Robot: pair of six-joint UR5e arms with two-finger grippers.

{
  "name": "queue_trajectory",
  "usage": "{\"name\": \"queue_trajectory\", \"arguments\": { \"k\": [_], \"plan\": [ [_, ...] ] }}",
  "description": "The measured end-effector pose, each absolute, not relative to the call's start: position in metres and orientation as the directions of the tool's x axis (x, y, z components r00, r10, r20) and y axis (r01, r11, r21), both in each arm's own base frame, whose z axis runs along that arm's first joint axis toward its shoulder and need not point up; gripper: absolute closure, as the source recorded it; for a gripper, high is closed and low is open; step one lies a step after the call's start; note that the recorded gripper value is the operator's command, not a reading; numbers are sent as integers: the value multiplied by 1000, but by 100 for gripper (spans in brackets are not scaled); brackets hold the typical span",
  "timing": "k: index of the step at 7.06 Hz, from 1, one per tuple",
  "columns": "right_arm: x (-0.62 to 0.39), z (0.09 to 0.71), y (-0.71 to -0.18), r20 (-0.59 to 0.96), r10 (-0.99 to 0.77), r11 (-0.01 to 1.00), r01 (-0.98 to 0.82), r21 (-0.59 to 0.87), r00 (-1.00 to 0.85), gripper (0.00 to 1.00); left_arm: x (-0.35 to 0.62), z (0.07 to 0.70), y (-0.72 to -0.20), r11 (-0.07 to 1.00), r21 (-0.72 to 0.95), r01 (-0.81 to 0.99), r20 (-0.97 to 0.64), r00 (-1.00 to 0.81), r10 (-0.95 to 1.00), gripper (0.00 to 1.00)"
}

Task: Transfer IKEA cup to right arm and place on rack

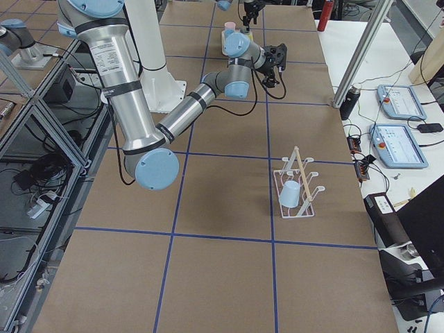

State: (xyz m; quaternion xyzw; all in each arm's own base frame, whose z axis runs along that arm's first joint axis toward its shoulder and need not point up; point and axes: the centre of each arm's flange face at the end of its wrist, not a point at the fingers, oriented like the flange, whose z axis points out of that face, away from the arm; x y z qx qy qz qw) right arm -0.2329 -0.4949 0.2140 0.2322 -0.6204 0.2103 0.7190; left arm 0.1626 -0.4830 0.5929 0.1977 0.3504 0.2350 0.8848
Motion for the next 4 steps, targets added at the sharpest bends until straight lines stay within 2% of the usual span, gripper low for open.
{"name": "queue_trajectory", "arguments": {
  "k": [1,4],
  "plan": [
    [-233,214,-495,990,15,804,-590,73,142,0,165,595,-482,813,510,-281,-529,643,554,6],
    [-233,215,-495,990,16,804,-590,72,143,0,168,603,-480,820,493,-290,-535,643,548,30]
  ]
}}
